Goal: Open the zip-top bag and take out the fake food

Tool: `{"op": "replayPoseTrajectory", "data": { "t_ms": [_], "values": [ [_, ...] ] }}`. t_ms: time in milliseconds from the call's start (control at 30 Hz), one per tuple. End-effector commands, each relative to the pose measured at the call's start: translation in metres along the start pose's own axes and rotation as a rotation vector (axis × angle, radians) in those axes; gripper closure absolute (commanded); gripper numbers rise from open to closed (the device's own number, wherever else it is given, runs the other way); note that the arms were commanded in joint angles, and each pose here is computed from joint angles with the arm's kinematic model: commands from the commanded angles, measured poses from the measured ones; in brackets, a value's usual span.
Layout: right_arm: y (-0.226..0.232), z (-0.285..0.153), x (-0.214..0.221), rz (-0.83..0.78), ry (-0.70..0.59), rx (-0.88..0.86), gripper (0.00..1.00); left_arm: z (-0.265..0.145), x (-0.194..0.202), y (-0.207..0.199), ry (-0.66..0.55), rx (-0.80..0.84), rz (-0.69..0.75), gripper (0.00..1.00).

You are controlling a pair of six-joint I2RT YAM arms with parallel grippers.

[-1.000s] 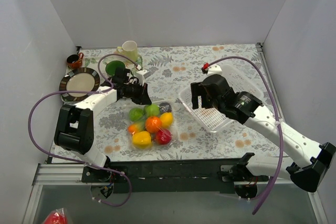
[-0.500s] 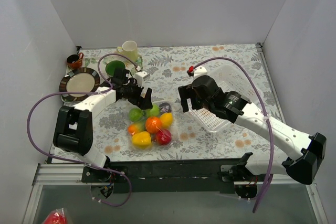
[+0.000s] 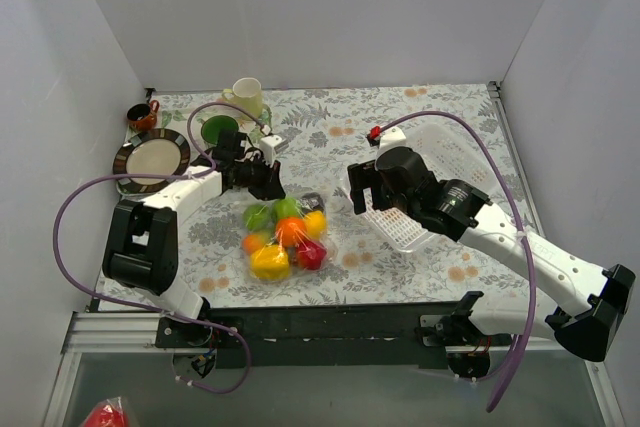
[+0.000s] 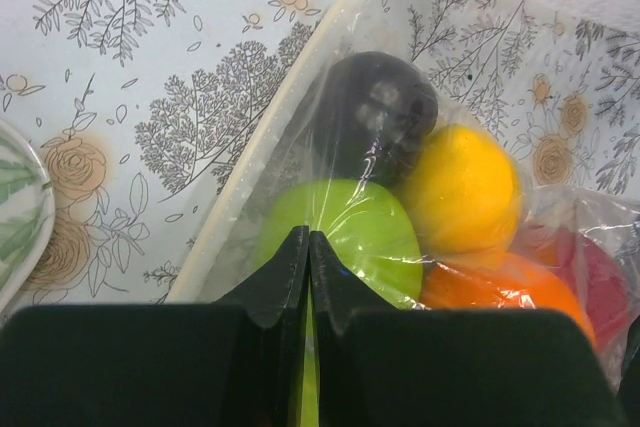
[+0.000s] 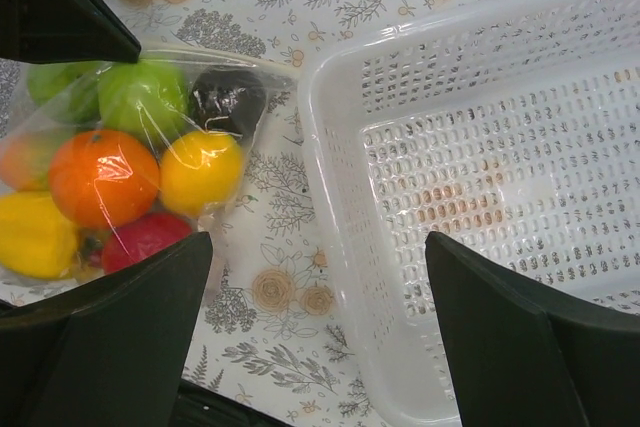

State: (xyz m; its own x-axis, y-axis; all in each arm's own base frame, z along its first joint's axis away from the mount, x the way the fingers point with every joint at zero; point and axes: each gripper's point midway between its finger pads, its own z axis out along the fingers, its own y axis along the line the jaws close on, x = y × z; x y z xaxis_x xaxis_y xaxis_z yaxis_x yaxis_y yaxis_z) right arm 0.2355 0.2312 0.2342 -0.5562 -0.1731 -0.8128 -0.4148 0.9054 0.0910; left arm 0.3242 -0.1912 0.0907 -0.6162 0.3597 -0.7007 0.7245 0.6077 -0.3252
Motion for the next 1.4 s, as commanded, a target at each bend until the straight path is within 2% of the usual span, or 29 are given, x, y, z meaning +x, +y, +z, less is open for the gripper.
{"op": "replayPoseTrajectory", "data": {
  "t_ms": [0,133,167,233,333,433,533,633,833,933,1133,1267,1367],
  "values": [
    [-0.001,-0.001,-0.013,0.015,-0.058,0.008,0.04,-0.011,0.012,-0.002,0.067,-0.018,-0.012,1.0],
    [0.004,0.004,-0.017,0.009,-0.072,-0.008,0.04,-0.025,-0.019,-0.008,0.019,-0.02,0.009,1.0],
    [0.005,0.006,-0.018,0.008,-0.075,-0.011,0.04,-0.034,-0.042,-0.01,-0.026,-0.026,0.036,1.0],
    [0.014,0.013,-0.021,0.005,-0.086,-0.04,0.04,-0.047,-0.064,-0.021,-0.07,-0.009,0.045,1.0],
    [0.026,0.028,-0.028,-0.014,-0.103,-0.075,0.04,-0.07,-0.103,-0.043,-0.147,0.043,0.069,1.0],
    [0.045,0.047,-0.034,-0.046,-0.11,-0.134,0.02,-0.088,-0.119,-0.069,-0.176,0.131,0.074,1.0],
    [0.065,0.065,-0.036,-0.101,-0.139,-0.217,0.02,-0.101,-0.113,-0.093,-0.17,0.218,0.073,1.0],
    [0.075,0.072,-0.045,-0.194,-0.228,-0.278,0.02,-0.111,-0.097,-0.11,-0.15,0.267,0.071,1.0],
    [0.088,0.049,-0.09,-0.331,-0.427,-0.411,0.02,-0.118,-0.053,-0.128,-0.049,0.33,0.077,1.0],
    [0.098,0.042,-0.098,-0.372,-0.431,-0.505,0.02,-0.117,-0.04,-0.127,-0.021,0.326,0.086,1.0],
    [0.127,0.054,-0.063,-0.418,-0.282,-0.709,0.06,-0.114,-0.028,-0.127,-0.014,0.33,0.078,1.0],
    [0.131,0.071,-0.049,-0.406,-0.228,-0.734,0.09,-0.117,-0.025,-0.135,-0.012,0.363,0.07,1.0],
    [0.115,0.088,-0.049,-0.381,-0.203,-0.719,0.1,-0.124,-0.027,-0.14,-0.014,0.375,0.089,1.0]
  ]
}}
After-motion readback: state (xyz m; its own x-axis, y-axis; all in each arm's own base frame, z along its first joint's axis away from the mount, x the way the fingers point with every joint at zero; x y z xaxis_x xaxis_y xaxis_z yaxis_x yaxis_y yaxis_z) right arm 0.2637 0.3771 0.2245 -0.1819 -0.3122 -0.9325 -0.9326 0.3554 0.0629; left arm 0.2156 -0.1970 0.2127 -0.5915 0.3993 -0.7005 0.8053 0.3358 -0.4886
